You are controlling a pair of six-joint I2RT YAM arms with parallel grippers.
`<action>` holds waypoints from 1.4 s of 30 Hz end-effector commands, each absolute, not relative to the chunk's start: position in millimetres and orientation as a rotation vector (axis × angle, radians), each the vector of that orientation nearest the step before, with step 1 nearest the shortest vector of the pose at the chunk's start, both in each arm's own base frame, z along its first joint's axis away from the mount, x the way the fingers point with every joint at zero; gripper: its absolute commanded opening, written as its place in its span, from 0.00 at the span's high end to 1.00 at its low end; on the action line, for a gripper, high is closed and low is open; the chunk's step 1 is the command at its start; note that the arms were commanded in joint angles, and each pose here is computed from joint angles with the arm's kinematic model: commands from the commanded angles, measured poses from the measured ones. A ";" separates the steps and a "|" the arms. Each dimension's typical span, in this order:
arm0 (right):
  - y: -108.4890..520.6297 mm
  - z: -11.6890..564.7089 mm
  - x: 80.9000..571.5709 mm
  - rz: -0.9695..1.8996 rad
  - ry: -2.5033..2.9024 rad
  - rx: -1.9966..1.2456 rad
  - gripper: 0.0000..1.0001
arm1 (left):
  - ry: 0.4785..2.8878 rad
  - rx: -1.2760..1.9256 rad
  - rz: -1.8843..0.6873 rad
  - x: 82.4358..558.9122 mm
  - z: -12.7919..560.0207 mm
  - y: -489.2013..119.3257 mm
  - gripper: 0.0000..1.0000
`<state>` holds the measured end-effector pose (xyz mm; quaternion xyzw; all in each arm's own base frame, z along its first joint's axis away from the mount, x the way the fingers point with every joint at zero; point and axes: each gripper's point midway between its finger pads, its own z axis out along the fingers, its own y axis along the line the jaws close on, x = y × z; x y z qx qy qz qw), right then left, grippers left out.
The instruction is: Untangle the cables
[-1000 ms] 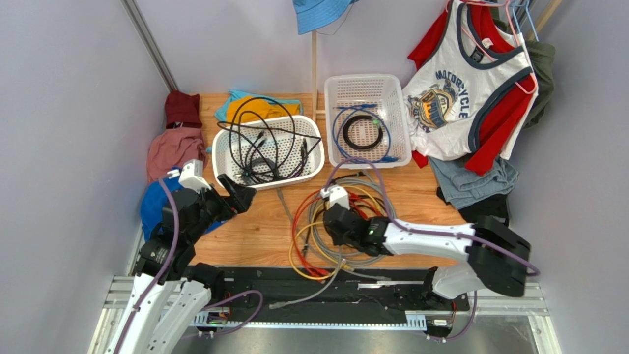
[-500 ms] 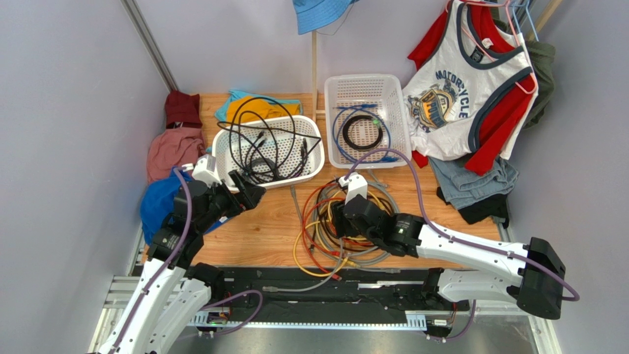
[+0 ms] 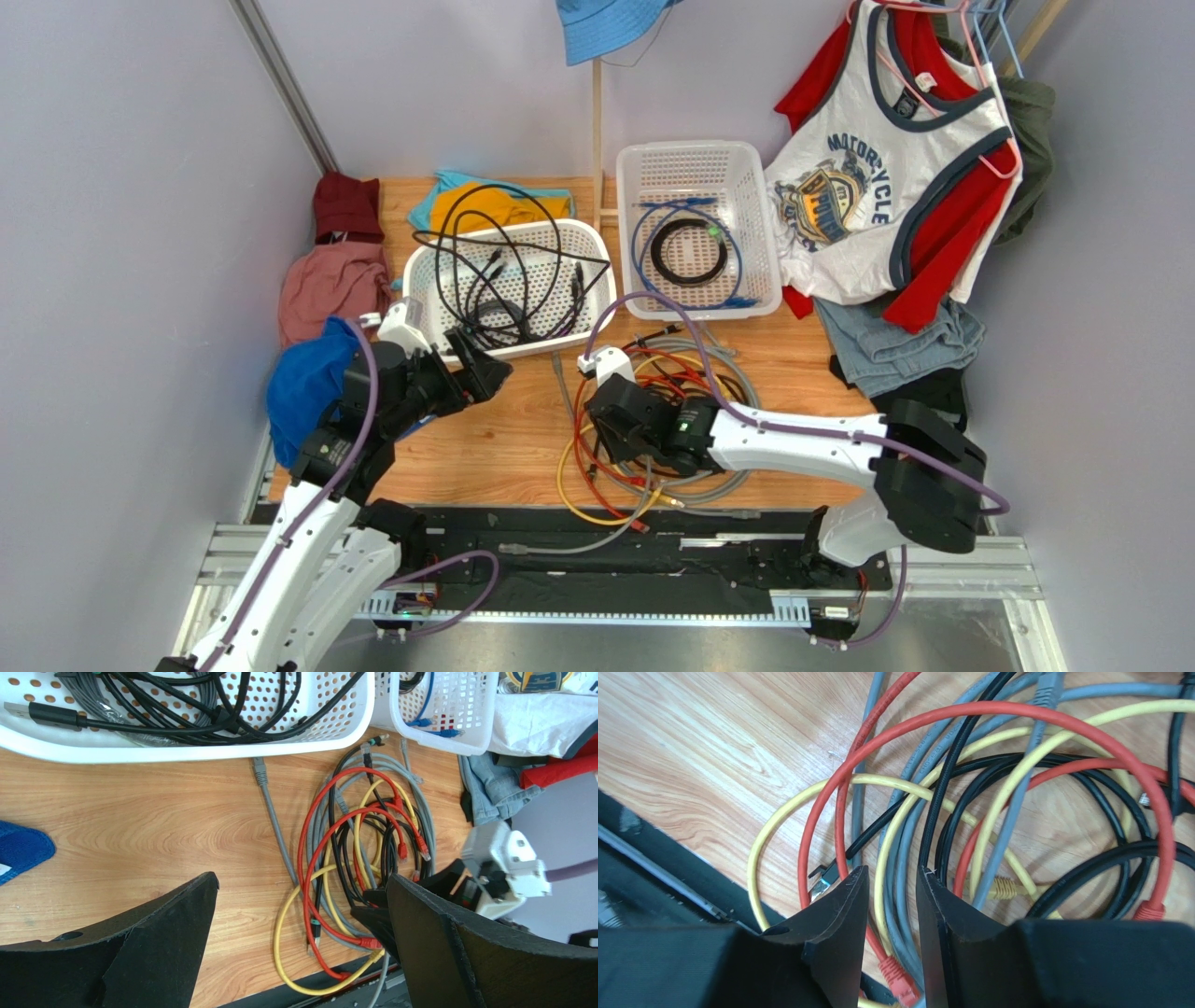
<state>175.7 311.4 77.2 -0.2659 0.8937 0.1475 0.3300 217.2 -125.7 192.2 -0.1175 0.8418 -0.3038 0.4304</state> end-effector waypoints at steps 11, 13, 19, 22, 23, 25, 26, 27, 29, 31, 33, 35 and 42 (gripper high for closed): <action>311.6 42.9 186.5 0.242 2.376 -0.704 0.65 | 2.073 -0.270 -0.791 217.4 194.9 -130.4 0.01; 310.1 36.8 186.4 0.228 2.390 -0.699 0.69 | 2.073 -0.270 -0.791 217.5 194.5 -130.4 0.01; 312.1 78.2 182.7 0.280 2.315 -0.658 0.92 | 2.068 -0.265 -0.781 217.1 197.8 -128.9 0.01; 316.9 182.4 171.1 0.390 2.101 -0.646 1.00 | 2.057 -0.263 -0.765 217.7 202.0 -126.3 0.01; 310.5 225.9 167.0 0.455 2.019 -0.608 1.00 | 2.050 -0.265 -0.762 218.5 204.3 -125.8 0.01; 307.2 291.0 153.3 0.549 1.909 -0.631 1.00 | 2.041 -0.261 -0.767 219.7 207.7 -126.4 0.01; 297.7 321.7 149.2 0.601 1.857 -0.608 1.00 | 2.032 -0.261 -0.771 220.8 210.4 -126.9 0.01; 289.5 335.5 145.9 0.607 1.841 -0.617 1.00 | 2.029 -0.261 -0.774 220.6 211.5 -127.1 0.01; 276.0 385.4 138.1 0.705 1.775 -0.576 1.00 | 2.016 -0.258 -0.772 222.2 215.7 -126.8 0.01; 264.2 419.5 131.2 0.769 1.728 -0.569 1.00 | 2.002 -0.253 -0.773 223.7 220.4 -126.9 0.01; 255.2 440.6 127.0 0.813 1.683 -0.559 1.00 | 1.992 -0.251 -0.772 225.3 223.4 -126.8 0.01; 248.9 449.4 126.5 0.824 1.653 -0.548 1.00 | 1.976 -0.248 -0.786 226.2 229.1 -128.4 0.01; 256.9 408.6 122.5 0.845 1.708 -0.557 1.00 | 1.960 -0.223 -0.819 223.7 237.6 -132.8 0.01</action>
